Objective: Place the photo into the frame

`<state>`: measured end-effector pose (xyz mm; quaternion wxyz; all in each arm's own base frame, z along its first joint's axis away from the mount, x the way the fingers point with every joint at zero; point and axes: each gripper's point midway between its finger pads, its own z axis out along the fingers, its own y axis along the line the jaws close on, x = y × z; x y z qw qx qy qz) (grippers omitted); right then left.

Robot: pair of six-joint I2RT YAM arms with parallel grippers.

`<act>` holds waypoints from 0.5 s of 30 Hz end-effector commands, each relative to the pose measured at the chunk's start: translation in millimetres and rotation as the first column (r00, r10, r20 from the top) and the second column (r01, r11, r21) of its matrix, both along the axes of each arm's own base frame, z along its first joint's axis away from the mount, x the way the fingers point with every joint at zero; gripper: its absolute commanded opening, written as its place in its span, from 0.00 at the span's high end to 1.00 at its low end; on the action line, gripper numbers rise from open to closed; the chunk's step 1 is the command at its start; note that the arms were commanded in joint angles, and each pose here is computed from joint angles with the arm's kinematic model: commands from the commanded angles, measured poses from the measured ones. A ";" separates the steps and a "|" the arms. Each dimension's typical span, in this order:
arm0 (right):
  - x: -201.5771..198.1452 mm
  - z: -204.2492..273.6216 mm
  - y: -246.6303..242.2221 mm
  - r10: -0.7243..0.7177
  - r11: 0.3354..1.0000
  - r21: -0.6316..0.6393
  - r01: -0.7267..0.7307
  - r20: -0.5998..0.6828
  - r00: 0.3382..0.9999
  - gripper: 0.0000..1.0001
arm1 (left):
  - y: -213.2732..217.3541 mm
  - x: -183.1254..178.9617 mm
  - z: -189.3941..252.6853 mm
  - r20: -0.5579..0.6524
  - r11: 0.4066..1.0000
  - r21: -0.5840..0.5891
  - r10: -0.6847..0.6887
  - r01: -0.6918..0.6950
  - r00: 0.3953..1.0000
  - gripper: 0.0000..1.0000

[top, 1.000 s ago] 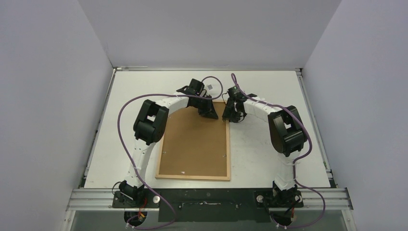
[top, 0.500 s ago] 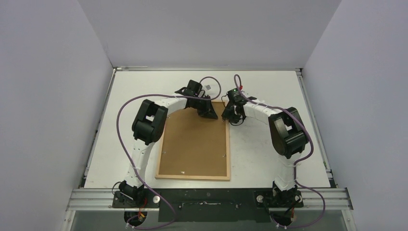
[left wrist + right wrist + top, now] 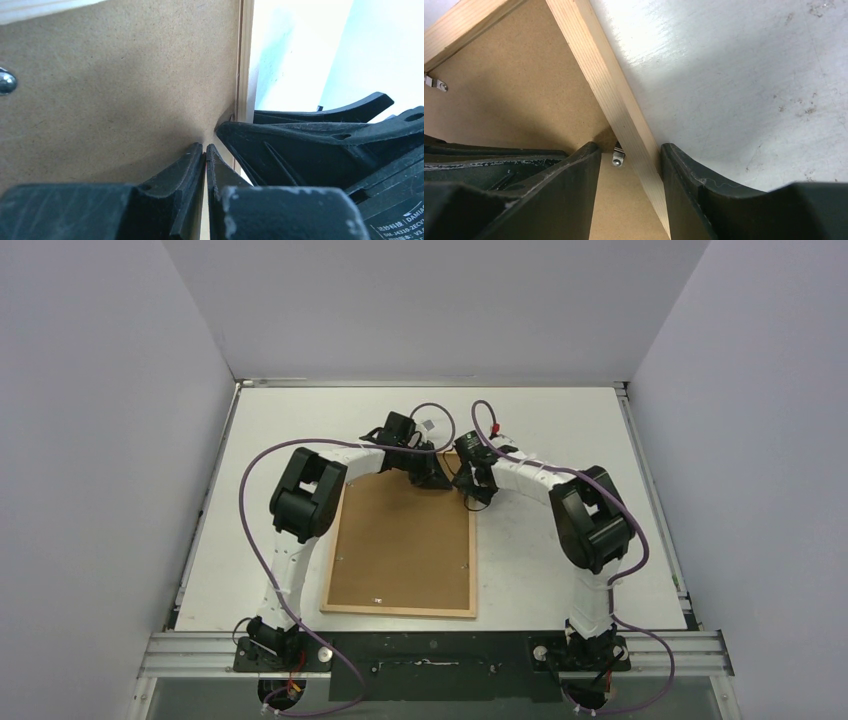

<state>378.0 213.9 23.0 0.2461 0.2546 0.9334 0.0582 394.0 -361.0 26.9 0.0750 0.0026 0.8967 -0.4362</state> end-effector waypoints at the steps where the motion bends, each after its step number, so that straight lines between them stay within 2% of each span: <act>1: -17.2 -0.5 -4.4 -0.035 0.999 -0.033 0.034 -0.030 0.999 0.54 | 18.7 -30.6 -45.1 -0.151 0.992 0.125 0.035 -0.016 0.988 0.93; 9: -17.1 -5.6 3.2 -0.022 1.000 0.020 0.023 -0.011 1.000 0.54 | 26.5 -32.6 -58.2 -0.190 0.980 0.194 0.073 -0.036 0.979 0.93; 15: -23.9 -13.7 6.2 -0.043 0.998 0.050 0.045 -0.049 0.998 0.60 | 40.5 -34.9 -70.2 -0.195 0.956 0.289 0.111 -0.051 0.974 0.93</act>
